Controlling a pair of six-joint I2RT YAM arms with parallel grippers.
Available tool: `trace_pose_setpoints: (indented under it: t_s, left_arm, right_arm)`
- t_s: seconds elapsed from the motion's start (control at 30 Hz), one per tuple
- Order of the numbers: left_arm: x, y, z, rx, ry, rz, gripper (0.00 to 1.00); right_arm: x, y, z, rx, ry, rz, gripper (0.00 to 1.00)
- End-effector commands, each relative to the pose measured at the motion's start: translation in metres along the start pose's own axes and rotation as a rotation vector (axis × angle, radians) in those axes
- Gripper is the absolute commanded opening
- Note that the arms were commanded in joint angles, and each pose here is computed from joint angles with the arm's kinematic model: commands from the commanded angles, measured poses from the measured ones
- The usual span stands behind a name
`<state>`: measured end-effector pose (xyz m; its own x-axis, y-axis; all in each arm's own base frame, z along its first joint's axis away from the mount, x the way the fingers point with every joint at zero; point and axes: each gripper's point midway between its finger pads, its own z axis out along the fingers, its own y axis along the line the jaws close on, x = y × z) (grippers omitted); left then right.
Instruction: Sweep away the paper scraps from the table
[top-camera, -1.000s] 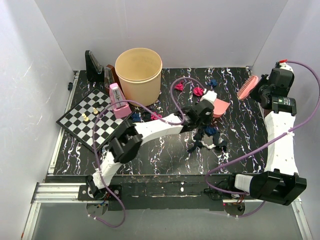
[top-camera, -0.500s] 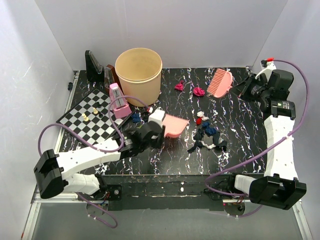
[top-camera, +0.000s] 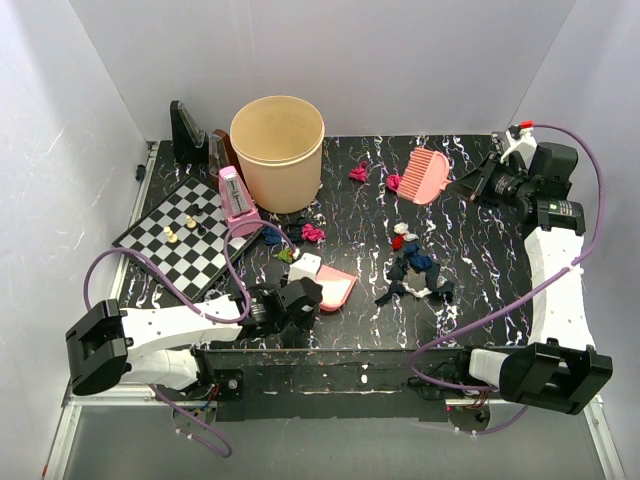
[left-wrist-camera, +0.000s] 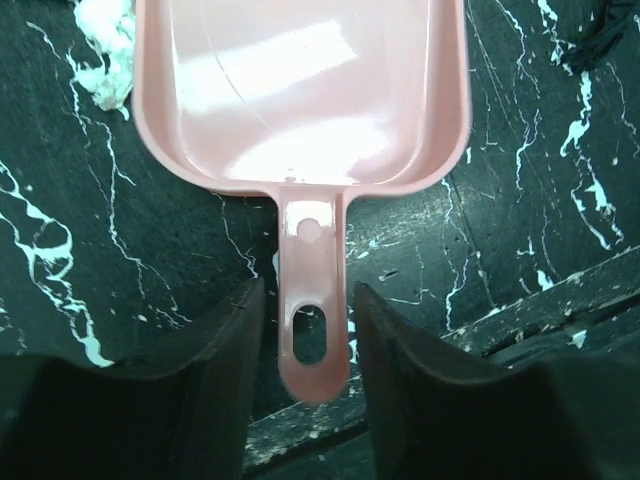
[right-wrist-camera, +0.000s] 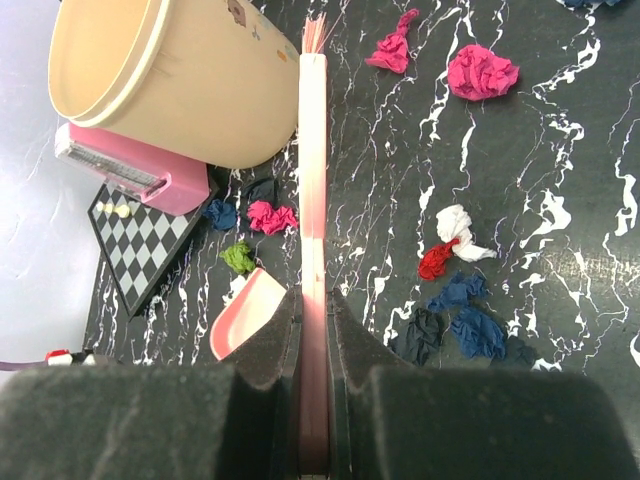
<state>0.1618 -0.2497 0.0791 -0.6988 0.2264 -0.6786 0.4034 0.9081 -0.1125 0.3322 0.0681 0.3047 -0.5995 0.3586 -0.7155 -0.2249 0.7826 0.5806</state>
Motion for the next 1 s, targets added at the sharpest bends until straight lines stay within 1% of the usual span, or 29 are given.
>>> trace_pose_setpoints:
  t_s: [0.0, 0.07, 0.13, 0.33, 0.47, 0.53, 0.67, 0.83, 0.97]
  left_arm:
    - [-0.001, 0.005, 0.004, -0.067, -0.048, 0.004, 0.47]
    - [0.001, 0.009, 0.006, -0.097, -0.062, 0.008, 0.59]
    - [0.004, 0.012, 0.008, -0.114, -0.066, 0.020, 0.63]
    - [0.009, 0.014, 0.007, -0.096, -0.086, 0.027, 0.63]
    - [0.014, 0.018, 0.010, -0.084, -0.111, 0.041, 0.60]
    - [0.017, 0.019, 0.011, -0.092, -0.144, 0.057, 0.60]
    - [0.008, -0.001, 0.004, -0.011, -0.250, 0.105, 0.64]
    - [0.015, -0.002, 0.009, -0.058, -0.276, 0.164, 0.64]
    - [0.019, -0.004, 0.018, -0.094, -0.270, 0.192, 0.61]
  right_arm:
    - [-0.007, 0.012, -0.002, -0.050, -0.020, -0.036, 0.01]
    - [-0.008, 0.014, -0.004, -0.053, -0.030, -0.043, 0.01]
    - [-0.008, 0.015, -0.005, -0.059, -0.036, -0.051, 0.01]
    - [-0.007, 0.014, -0.004, -0.056, -0.032, -0.044, 0.01]
    - [-0.007, 0.014, -0.003, -0.060, -0.031, -0.042, 0.01]
    - [-0.006, 0.016, -0.003, -0.068, -0.029, -0.037, 0.01]
    - [-0.007, 0.015, -0.002, -0.067, -0.031, -0.036, 0.01]
    - [-0.006, 0.014, -0.002, -0.066, -0.027, -0.035, 0.01]
    - [-0.006, 0.014, -0.001, -0.068, -0.024, -0.030, 0.01]
